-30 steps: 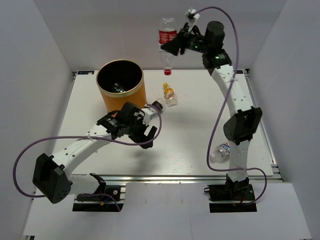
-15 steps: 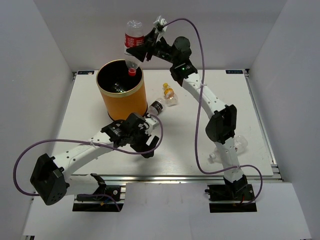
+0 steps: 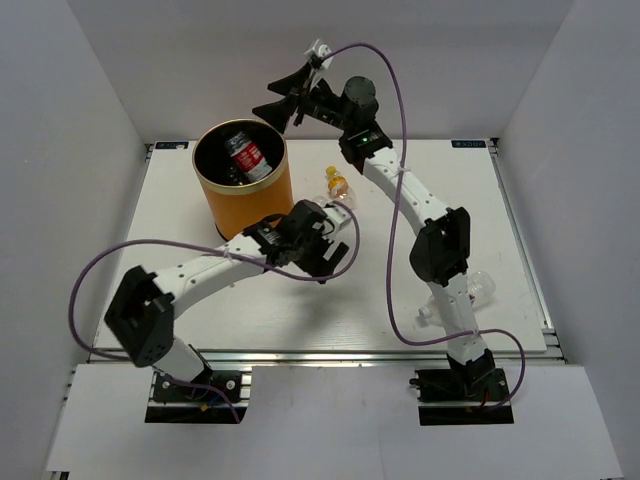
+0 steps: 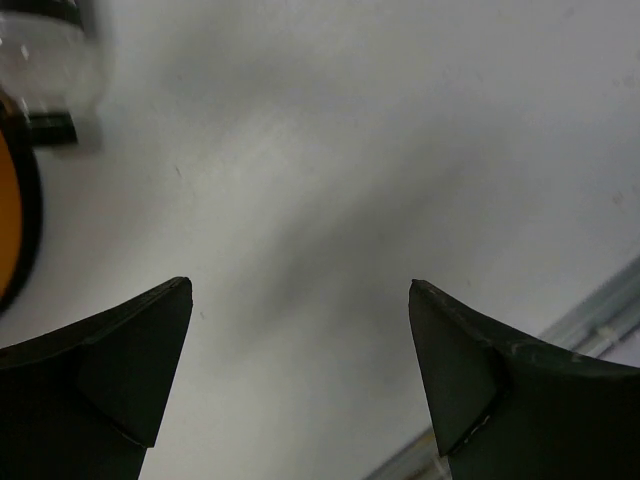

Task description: Put the plastic bottles in the bin

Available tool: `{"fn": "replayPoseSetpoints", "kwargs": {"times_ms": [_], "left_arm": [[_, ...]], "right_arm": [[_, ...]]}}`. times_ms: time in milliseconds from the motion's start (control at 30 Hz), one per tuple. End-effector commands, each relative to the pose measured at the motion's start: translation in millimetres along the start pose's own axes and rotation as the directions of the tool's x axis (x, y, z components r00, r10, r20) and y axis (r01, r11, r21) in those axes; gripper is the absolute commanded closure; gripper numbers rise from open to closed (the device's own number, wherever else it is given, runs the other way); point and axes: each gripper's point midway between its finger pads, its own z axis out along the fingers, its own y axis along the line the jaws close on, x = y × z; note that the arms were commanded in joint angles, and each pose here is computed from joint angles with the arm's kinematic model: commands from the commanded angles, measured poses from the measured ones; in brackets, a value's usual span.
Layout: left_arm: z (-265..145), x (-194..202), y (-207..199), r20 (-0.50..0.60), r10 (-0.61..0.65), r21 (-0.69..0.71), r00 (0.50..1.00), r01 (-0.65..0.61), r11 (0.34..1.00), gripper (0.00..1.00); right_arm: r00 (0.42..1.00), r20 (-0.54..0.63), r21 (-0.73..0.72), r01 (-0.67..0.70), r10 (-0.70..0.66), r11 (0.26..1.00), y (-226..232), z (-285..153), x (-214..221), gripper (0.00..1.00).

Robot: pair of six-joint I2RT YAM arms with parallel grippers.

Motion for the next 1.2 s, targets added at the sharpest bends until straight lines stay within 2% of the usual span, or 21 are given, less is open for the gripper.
{"fn": "replayPoseSetpoints", "kwargs": {"times_ms": [0, 33, 67, 100, 167, 200, 233, 267, 333, 367, 400, 433, 567, 600, 633, 700, 767, 800, 833, 1000, 1167], "left_arm": [[14.9, -44.0, 19.4, 0.087, 0.077, -0.121, 0.993, -0.067, 0.99, 0.01], [20.0, -48.4, 19.1, 0.093, 0.084, -0.137, 0.992, -0.071, 0.988, 0.01], [25.2, -56.5, 21.5, 0.112, 0.093, -0.152, 0.989, -0.075, 0.986, 0.01], [26.8, -67.2, 25.5, 0.13, 0.107, -0.177, 0.986, -0.083, 0.981, 0.01], [45.3, -67.8, 32.9, 0.1, 0.116, -0.217, 0.988, -0.092, 0.972, 0.01], [46.2, -81.2, 38.0, 0.114, 0.129, -0.249, 0.985, -0.097, 0.964, 0.01], [51.5, -81.4, 41.9, 0.095, 0.129, -0.27, 0.987, -0.099, 0.958, 0.01], [65.1, -73.4, 45.4, 0.044, 0.137, -0.284, 0.99, -0.119, 0.951, 0.01], [68.2, -86.9, 58.0, 0.052, 0.13, -0.313, 0.99, -0.107, 0.944, 0.01], [70.6, -90.2, 61.7, 0.052, 0.129, -0.335, 0.99, -0.105, 0.937, 0.01], [73.8, -97.4, 66.1, 0.052, 0.141, -0.359, 0.989, -0.113, 0.927, 0.01], [74.8, -99.8, 68.4, 0.044, 0.149, -0.37, 0.988, -0.122, 0.921, 0.01], [76.7, -108.1, 93.8, 0.009, 0.12, -0.496, 0.993, -0.1, 0.863, 0.01], [79.5, -105.0, 96.2, 0.001, 0.111, -0.51, 0.994, -0.095, 0.855, 0.01], [78.7, -105.1, 103.6, -0.005, 0.102, -0.527, 0.995, -0.089, 0.845, 0.01], [85.6, -102.3, 108.9, -0.016, 0.084, -0.532, 0.996, -0.08, 0.843, 0.01], [87.5, -98.4, 116.8, -0.026, 0.049, -0.56, 0.998, -0.056, 0.827, 0.01], [96.5, -81.8, 123.7, -0.08, 0.029, -0.571, 0.996, -0.07, 0.818, 0.01], [98.4, -79.6, 125.2, -0.086, 0.018, -0.581, 0.996, -0.065, 0.811, 0.01], [114.3, -58.9, 135.8, -0.126, -0.031, -0.599, 0.992, -0.051, 0.799, 0.01], [131.2, -44.0, 142.8, -0.159, -0.058, -0.591, 0.986, -0.048, 0.806, 0.01]], "right_arm": [[0.973, 0.12, 0.102, 0.184, -0.195, 0.978, -7.0, -31.8, -108.5, 0.1], [0.973, 0.101, 0.162, 0.19, -0.208, 0.968, -20.9, -40.3, -113.0, 0.1], [0.967, 0.1, 0.239, 0.204, -0.233, 0.949, -31.3, -60.4, -142.2, 0.12], [0.964, 0.075, 0.317, 0.219, -0.254, 0.923, -55.6, -80.9, -150.1, 0.19], [0.981, -0.002, 0.405, 0.177, -0.193, 0.897, -85.7, -119.2, -143.1, 0.8], [0.989, -0.056, 0.482, 0.148, -0.138, 0.864, -100.2, -152.2, -146.2, 1.0], [0.99, -0.079, 0.543, 0.14, -0.115, 0.828, -119.3, -181.5, -148.6, 1.0], [0.992, -0.121, 0.574, 0.101, -0.038, 0.813, -133.9, -202.9, -121.1, 1.0], [0.989, -0.134, 0.668, 0.048, 0.057, 0.743, -149.1, -269.3, -126.6, 1.0], [0.968, -0.179, 0.669, -0.01, 0.174, 0.743, -152.4, -293.3, -77.0, 1.0], [0.976, -0.184, 0.699, 0.044, 0.12, 0.714, -148.0, -327.0, -103.5, 1.0], [0.96, -0.206, 0.718, 0.017, 0.19, 0.695, -147.8, -345.8, -69.6, 1.0], [0.945, -0.262, 0.729, 0.061, 0.195, 0.681, -112.3, -393.4, -38.8, 0.98], [0.927, -0.261, 0.746, 0.018, 0.268, 0.666, -105.5, -413.9, -8.8, 0.94], [0.935, -0.264, 0.739, 0.038, 0.237, 0.673, -94.8, -414.1, -18.8, 0.92], [0.916, -0.26, 0.751, -0.005, 0.304, 0.66, -84.0, -431.5, 8.2, 0.84], [0.912, -0.263, 0.749, -0.012, 0.314, 0.662, -75.8, -435.6, 10.3, 0.7], [0.905, -0.262, 0.75, -0.029, 0.336, 0.661, -72.3, -440.7, 17.2, 0.57], [0.898, -0.263, 0.748, -0.042, 0.353, 0.663, -67.3, -441.5, 19.5, 0.52], [0.889, -0.299, 0.73, -0.021, 0.346, 0.683, -52.4, -447.2, 22.6, 0.4], [0.864, -0.325, 0.701, -0.053, 0.385, 0.712, -32.4, -449.0, 37.2, 0.37]]}}
